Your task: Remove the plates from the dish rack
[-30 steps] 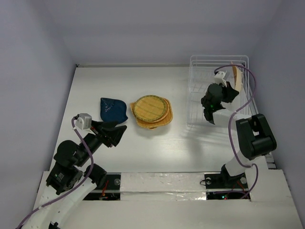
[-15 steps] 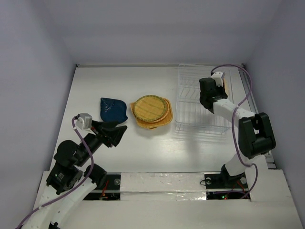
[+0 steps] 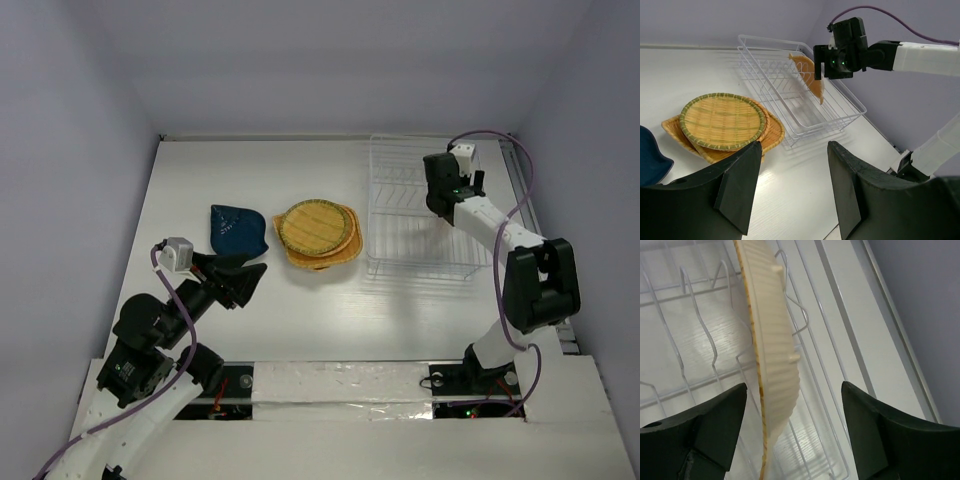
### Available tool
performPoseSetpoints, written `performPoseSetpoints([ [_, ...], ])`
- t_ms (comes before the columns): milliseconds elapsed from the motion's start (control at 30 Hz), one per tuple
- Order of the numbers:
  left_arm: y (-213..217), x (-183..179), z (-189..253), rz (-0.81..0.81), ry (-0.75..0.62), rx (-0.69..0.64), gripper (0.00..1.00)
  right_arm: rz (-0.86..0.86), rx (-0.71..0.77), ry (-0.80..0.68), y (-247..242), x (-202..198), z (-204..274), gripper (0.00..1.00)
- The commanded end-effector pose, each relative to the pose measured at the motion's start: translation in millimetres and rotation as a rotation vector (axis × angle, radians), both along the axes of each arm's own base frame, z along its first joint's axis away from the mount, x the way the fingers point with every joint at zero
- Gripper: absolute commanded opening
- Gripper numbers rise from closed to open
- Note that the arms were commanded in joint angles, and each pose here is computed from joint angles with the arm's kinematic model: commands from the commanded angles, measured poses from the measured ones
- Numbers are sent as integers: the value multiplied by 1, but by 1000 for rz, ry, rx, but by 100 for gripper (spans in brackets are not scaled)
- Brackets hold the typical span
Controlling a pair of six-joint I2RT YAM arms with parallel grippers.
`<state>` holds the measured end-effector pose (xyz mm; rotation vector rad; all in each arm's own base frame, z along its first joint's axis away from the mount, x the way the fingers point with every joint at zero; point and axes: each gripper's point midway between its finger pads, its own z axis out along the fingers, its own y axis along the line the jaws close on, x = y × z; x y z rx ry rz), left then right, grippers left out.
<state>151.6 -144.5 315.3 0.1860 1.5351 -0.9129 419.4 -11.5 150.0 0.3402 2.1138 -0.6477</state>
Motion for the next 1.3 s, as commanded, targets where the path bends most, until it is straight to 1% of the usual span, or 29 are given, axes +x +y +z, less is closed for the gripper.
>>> performPoseSetpoints([
  [0,-3,2,6,-9,-31,-13,52,33,120,-45,-1,19,26,82],
  [67,-3,3,5,-8,-30,-10,52,55,139,-31,7,34,26,81],
  [133,-3,3,4,-5,-27,-11,52,36,112,5,4,40,23,81],
  [167,-2,3,5,-3,-28,-13,52,34,102,7,5,51,24,81],
  [233,-2,3,5,-2,-31,-14,52,18,92,29,0,56,20,80],
  [300,-2,2,5,-3,-30,-15,52,15,116,56,0,65,10,78],
  [433,-2,2,5,-3,-30,-15,52,-17,129,99,-3,62,-8,74],
  [567,-2,3,5,-2,-27,-13,52,-76,114,75,-15,54,-5,73],
  [633,-2,4,5,-2,-28,-12,52,-82,124,57,-18,55,-3,70],
  [700,-3,4,4,-3,-27,-11,52,-88,130,68,-22,55,-7,64],
  [767,-3,4,4,-3,-26,-10,52,-92,114,78,-24,55,-9,61],
  [800,-3,3,4,-5,-25,-11,52,-90,112,82,-24,55,-9,57],
  [867,-3,3,5,-3,-27,-11,52,-89,96,91,-26,54,-8,55],
  [900,-3,3,5,-5,-28,-13,52,-96,85,87,-28,53,-5,50],
  [967,-3,3,5,-5,-30,-13,52,-116,43,91,-35,50,1,43],
  [1000,-3,3,4,-3,-26,-12,52,-124,30,87,-38,49,5,42],
  [1033,-3,3,5,-3,-29,-12,52,-129,7,95,-41,47,8,38],
  [1133,-3,3,4,-5,-26,-12,52,-137,-38,94,-47,43,17,31],
  [1167,-3,3,5,-6,-29,-14,52,-138,-46,92,-48,42,19,28],
  [1200,-3,3,5,-5,-28,-13,52,-144,-52,85,-50,42,22,21],
  [1267,-3,3,4,-5,-28,-13,52,-144,-87,96,-54,40,25,13],
])
